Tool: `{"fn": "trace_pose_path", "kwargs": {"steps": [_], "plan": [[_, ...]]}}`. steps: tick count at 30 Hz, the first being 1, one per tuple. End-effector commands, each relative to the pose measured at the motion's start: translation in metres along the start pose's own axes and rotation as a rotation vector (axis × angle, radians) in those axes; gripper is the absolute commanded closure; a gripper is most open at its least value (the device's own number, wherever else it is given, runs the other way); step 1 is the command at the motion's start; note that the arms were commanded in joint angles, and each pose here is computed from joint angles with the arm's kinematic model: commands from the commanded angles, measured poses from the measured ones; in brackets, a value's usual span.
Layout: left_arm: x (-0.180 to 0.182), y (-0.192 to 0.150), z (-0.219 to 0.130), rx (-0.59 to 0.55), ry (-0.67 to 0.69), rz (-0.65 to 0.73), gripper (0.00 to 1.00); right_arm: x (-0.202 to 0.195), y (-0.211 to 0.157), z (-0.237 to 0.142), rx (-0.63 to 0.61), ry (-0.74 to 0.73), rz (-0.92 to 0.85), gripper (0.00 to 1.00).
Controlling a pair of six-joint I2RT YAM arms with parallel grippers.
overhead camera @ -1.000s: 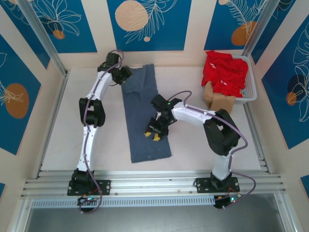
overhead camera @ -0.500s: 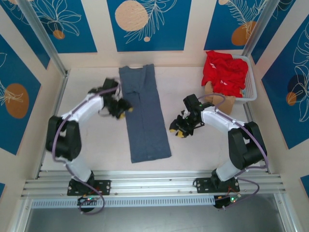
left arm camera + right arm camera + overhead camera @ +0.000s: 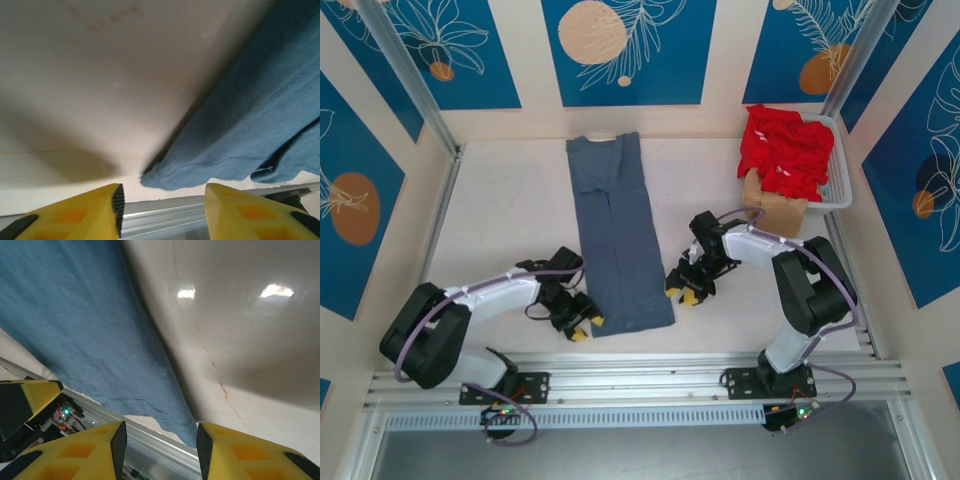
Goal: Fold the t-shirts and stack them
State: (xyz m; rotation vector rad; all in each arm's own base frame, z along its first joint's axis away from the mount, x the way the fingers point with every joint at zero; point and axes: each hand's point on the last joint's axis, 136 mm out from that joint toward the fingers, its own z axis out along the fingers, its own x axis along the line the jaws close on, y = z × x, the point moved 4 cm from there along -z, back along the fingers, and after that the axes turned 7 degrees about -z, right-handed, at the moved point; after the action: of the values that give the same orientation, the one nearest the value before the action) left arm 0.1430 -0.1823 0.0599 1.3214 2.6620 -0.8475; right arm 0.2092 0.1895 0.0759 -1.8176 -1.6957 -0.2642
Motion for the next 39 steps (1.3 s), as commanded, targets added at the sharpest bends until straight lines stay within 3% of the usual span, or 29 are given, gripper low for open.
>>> {"fn": "trace_pose_path", "kwargs": {"steps": [1, 10, 17, 24, 30, 39], "plan": [[-0.009, -0.005, 0.011, 0.024, -0.011, -0.004, 0.59, 0.002, -0.012, 0.008, 0.078, 0.024, -0.010, 0.56], [-0.021, 0.005, 0.018, -0.021, -0.002, 0.014, 0.87, -0.010, -0.026, 0.025, 0.147, -0.099, 0.019, 0.59], [-0.012, 0.003, 0.019, -0.008, 0.031, 0.027, 0.97, -0.007, -0.032, 0.035, 0.162, -0.124, 0.004, 0.60], [-0.001, -0.002, 0.016, 0.004, 0.062, 0.044, 1.00, -0.001, -0.027, 0.044, 0.137, -0.118, 0.016, 0.72], [0.018, -0.008, 0.015, 0.028, 0.106, 0.053, 1.00, 0.006, -0.035, 0.040, 0.136, -0.129, 0.063, 1.00], [0.024, -0.027, -0.013, 0.007, 0.018, 0.124, 1.00, 0.023, -0.075, 0.024, 0.208, -0.068, 0.096, 1.00]]}}
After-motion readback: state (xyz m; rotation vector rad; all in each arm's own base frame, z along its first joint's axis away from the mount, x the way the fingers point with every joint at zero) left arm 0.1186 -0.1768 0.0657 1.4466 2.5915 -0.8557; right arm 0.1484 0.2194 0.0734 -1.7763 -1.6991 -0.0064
